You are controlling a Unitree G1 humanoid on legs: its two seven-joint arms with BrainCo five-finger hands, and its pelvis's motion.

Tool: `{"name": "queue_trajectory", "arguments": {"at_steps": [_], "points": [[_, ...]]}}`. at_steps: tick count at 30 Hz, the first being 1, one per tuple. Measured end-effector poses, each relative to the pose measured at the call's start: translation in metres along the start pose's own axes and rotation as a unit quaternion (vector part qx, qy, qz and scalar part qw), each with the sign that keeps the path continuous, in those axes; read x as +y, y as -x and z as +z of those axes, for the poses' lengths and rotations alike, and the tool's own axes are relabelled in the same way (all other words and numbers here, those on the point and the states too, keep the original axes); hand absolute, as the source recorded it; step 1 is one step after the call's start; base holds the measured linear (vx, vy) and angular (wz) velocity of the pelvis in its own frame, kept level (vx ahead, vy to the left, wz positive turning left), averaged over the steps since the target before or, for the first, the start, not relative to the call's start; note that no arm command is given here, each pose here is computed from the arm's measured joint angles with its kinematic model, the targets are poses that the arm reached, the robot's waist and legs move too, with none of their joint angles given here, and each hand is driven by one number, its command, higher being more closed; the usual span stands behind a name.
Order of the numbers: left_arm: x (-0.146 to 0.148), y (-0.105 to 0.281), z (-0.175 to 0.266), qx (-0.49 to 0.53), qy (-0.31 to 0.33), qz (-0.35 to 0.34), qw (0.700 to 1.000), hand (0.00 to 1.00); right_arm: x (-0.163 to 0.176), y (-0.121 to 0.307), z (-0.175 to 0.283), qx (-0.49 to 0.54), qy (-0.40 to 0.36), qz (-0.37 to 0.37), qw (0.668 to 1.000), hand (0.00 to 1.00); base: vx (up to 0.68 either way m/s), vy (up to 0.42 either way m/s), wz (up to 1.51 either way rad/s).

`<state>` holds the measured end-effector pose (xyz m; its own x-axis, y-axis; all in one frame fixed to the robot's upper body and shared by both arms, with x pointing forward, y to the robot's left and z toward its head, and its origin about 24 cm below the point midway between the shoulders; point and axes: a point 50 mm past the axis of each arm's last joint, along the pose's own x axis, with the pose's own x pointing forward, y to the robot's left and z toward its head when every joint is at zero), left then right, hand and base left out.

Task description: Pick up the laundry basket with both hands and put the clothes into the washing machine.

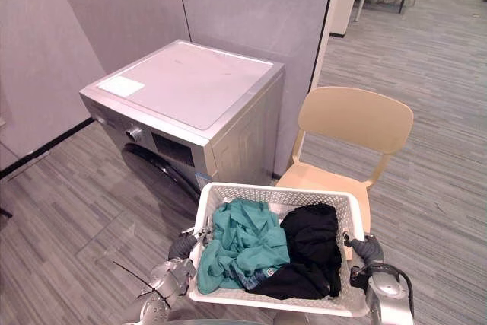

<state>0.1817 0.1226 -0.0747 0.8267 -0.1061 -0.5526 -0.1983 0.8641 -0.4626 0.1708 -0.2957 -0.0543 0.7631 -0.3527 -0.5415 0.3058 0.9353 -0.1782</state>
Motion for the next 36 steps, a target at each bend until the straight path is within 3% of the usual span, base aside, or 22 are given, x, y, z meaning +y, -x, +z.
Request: {"name": "queue_trajectory", "arguments": {"at_steps": [9, 20, 30, 36], "points": [[0.012, 0.000, 0.010, -0.006, -0.032, 0.004, 0.999, 1.00, 0.014, -0.003, -0.012, 0.024, -0.025, 0.009, 0.999, 1.00, -0.08, 0.028, -0.37], [0.004, -0.009, 0.044, -0.047, -0.081, -0.022, 0.995, 1.00, 0.028, 0.005, -0.008, 0.002, -0.068, 0.013, 0.998, 1.00, 0.02, 0.028, -0.23], [-0.024, -0.023, 0.047, -0.053, -0.077, -0.058, 0.994, 1.00, 0.002, 0.004, 0.010, -0.032, -0.068, -0.023, 0.997, 1.00, 0.15, -0.313, 0.04], [-0.017, -0.024, 0.039, -0.036, -0.075, -0.043, 0.996, 1.00, 0.003, -0.001, 0.007, -0.017, -0.056, -0.013, 0.998, 1.00, 0.03, -0.236, 0.35]]}}
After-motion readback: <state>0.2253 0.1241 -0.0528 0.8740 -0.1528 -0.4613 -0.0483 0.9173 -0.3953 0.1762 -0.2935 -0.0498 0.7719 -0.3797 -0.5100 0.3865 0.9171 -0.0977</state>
